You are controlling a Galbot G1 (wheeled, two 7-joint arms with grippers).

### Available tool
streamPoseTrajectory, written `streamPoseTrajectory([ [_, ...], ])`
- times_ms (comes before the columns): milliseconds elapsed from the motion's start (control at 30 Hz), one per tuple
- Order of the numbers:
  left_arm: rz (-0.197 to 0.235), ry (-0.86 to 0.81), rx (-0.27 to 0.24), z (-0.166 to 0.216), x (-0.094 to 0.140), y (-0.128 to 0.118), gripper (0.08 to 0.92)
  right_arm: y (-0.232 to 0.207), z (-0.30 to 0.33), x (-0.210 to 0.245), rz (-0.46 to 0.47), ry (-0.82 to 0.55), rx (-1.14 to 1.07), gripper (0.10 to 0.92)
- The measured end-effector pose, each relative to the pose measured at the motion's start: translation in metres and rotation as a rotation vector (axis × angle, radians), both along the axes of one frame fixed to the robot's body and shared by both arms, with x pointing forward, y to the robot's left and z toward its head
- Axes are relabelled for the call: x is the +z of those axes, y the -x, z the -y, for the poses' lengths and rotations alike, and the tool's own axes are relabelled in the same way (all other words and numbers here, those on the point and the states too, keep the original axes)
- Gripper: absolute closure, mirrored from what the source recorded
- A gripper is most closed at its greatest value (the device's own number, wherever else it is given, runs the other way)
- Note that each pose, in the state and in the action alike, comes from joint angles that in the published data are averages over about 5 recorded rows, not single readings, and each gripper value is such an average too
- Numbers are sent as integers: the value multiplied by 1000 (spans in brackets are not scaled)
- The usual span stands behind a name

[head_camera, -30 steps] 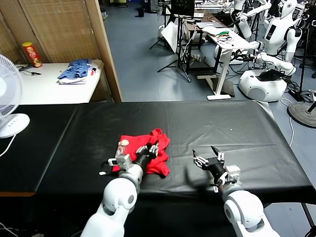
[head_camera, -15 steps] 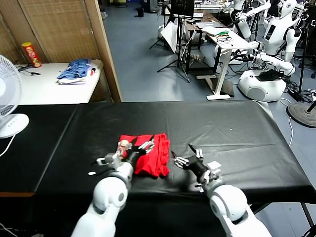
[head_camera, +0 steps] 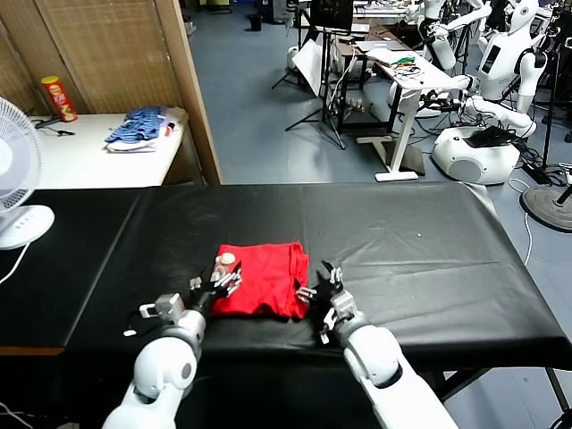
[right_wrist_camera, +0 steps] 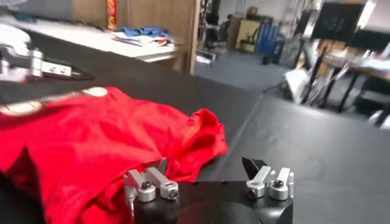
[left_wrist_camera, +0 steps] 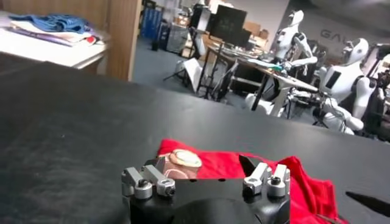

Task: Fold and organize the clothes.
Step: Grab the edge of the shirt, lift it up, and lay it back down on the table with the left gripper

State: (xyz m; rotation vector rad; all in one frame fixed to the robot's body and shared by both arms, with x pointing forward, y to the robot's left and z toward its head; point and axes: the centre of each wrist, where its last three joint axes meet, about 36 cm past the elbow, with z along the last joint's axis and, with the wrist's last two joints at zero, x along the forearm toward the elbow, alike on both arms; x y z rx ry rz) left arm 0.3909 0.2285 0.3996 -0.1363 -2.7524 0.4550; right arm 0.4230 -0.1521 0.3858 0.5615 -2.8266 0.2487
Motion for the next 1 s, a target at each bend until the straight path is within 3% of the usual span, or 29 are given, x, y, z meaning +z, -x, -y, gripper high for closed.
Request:
streamPoseTrajectory([
  [233,-52,162,39,-11,-5,-3,201,12,22,30,8,-173,-19,224],
  [567,-71,303,84,-25,-13,-8,207,31,36,52,45,-235,-40,224],
  [667,-78,329,88,-27,-14,-8,286,33,36,55,50,-242,-42,224],
  [1000,-93,302,108,-29,-14,-7,816,39,40,59,53,-241,-74,224],
])
